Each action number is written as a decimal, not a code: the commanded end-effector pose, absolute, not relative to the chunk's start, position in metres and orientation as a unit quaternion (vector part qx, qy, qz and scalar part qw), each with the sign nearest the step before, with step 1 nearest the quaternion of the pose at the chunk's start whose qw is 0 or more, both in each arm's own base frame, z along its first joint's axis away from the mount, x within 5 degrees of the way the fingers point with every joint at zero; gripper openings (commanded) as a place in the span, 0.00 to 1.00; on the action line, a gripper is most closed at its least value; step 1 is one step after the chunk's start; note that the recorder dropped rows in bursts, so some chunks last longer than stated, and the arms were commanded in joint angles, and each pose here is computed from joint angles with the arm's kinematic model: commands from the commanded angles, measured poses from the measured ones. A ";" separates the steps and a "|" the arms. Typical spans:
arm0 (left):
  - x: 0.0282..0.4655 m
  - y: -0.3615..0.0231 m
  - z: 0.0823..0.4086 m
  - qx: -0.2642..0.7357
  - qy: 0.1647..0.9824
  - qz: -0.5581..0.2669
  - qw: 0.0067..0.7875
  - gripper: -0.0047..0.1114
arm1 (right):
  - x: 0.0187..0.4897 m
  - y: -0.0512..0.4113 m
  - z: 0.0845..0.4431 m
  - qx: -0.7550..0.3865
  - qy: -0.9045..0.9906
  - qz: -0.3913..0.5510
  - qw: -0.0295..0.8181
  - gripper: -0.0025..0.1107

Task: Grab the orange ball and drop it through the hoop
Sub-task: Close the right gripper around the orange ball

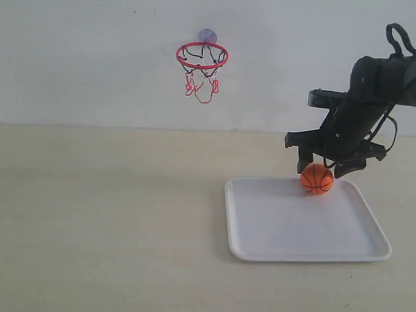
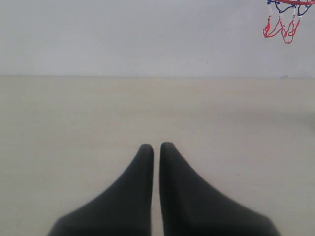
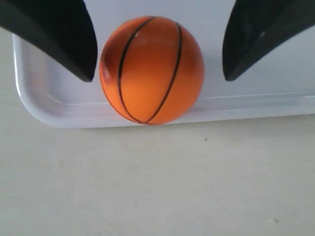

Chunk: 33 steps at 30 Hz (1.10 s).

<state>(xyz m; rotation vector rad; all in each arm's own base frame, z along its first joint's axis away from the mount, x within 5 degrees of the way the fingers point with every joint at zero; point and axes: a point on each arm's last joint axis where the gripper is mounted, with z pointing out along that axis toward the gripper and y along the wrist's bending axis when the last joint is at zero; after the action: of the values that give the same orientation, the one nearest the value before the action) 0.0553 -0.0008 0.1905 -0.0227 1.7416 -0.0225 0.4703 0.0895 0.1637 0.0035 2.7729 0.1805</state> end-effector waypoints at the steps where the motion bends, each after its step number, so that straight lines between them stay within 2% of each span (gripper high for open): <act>1: 0.055 -0.001 0.190 -0.012 0.763 -0.011 0.646 0.08 | 0.474 0.089 0.160 0.004 0.980 0.065 0.190 0.62; 13: 0.055 -0.001 0.190 -0.012 0.763 -0.011 0.646 0.08 | 0.475 0.089 0.145 0.003 0.983 0.062 0.172 0.62; 19: 0.055 -0.001 0.190 -0.012 0.763 -0.011 0.646 0.08 | 0.480 0.090 0.156 0.020 0.980 0.068 0.187 0.61; 23: 0.055 -0.001 0.190 -0.012 0.763 -0.011 0.646 0.08 | 0.479 0.090 0.158 0.022 0.982 0.067 0.177 0.31; 29: 0.055 -0.001 0.190 -0.012 0.763 -0.011 0.646 0.08 | 0.475 0.090 0.159 -0.003 0.985 0.061 0.159 0.02; 33: 0.055 -0.001 0.190 -0.012 0.763 -0.011 0.646 0.08 | 0.471 0.089 0.176 -0.024 0.984 0.059 0.166 0.02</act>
<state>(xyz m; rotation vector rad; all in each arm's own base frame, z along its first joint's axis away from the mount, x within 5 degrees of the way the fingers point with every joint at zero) 0.0553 -0.0008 0.1905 -0.0227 1.7416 -0.0225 0.4737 0.0907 0.1569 -0.0205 2.8265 0.1747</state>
